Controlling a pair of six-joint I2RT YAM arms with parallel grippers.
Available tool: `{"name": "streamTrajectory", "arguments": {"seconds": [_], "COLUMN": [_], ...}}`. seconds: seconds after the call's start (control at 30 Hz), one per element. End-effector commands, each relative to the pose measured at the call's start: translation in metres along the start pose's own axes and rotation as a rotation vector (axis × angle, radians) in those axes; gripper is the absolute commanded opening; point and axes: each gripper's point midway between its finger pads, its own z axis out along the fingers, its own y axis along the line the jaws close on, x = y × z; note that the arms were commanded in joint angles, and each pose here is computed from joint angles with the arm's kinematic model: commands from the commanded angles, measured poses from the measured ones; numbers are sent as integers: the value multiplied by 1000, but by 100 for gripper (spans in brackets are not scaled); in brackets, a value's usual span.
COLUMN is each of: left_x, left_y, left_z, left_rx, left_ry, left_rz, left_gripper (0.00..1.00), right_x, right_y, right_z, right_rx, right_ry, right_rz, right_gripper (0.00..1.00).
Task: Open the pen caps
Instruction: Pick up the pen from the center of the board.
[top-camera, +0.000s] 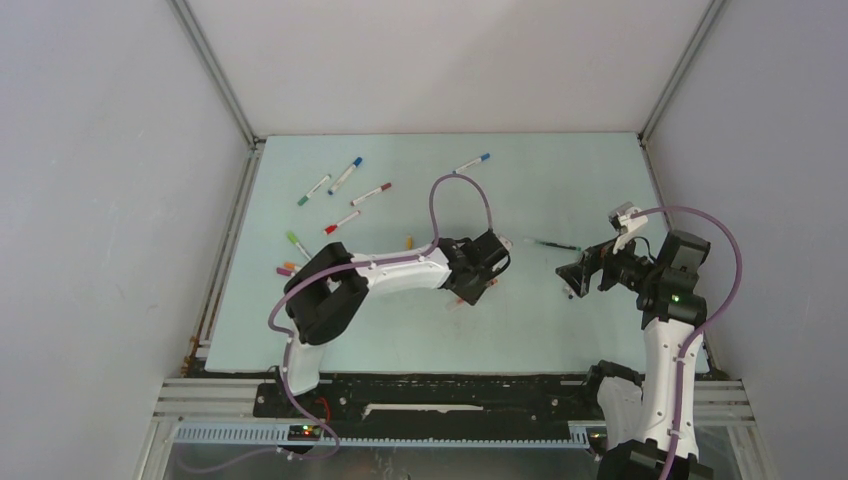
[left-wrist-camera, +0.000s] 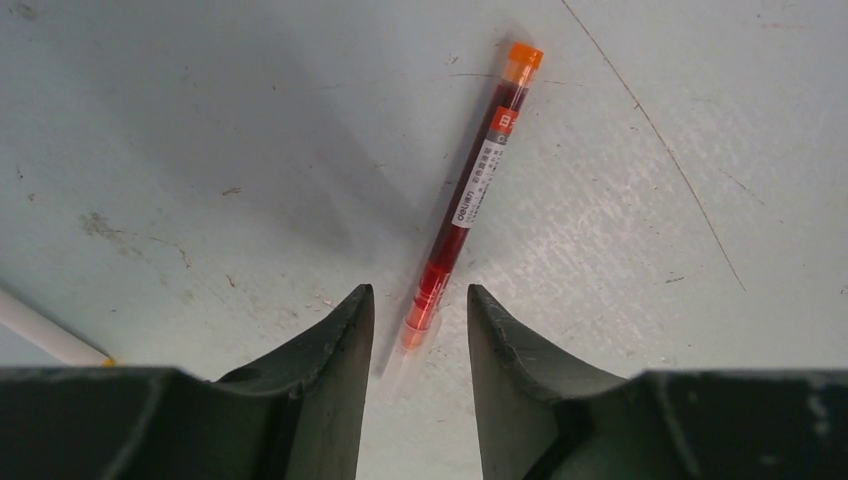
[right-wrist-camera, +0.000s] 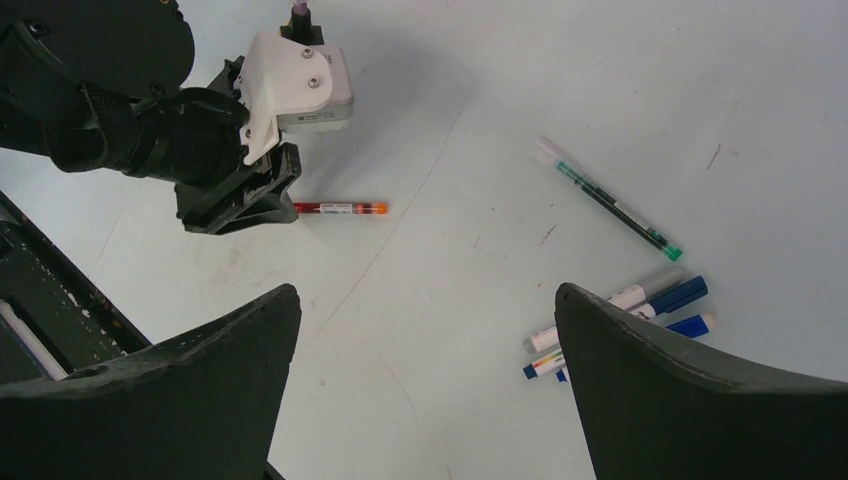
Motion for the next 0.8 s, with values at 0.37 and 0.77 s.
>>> {"name": "streamTrajectory", "arguments": {"seconds": [0.37, 0.77], "left_x": [4, 11], "left_y": [-5, -3], "left_z": [16, 21], "left_rx": [23, 9], "left_ry": [20, 51], "left_rz": [6, 0], "left_gripper": [35, 24], "right_x": [-9, -10], "right_y": [-4, -4], "right_z": [-1, -2], "right_rx": [13, 14], "right_ry": [-23, -27], "right_rz": [-36, -39], "right_gripper": [100, 100]}}
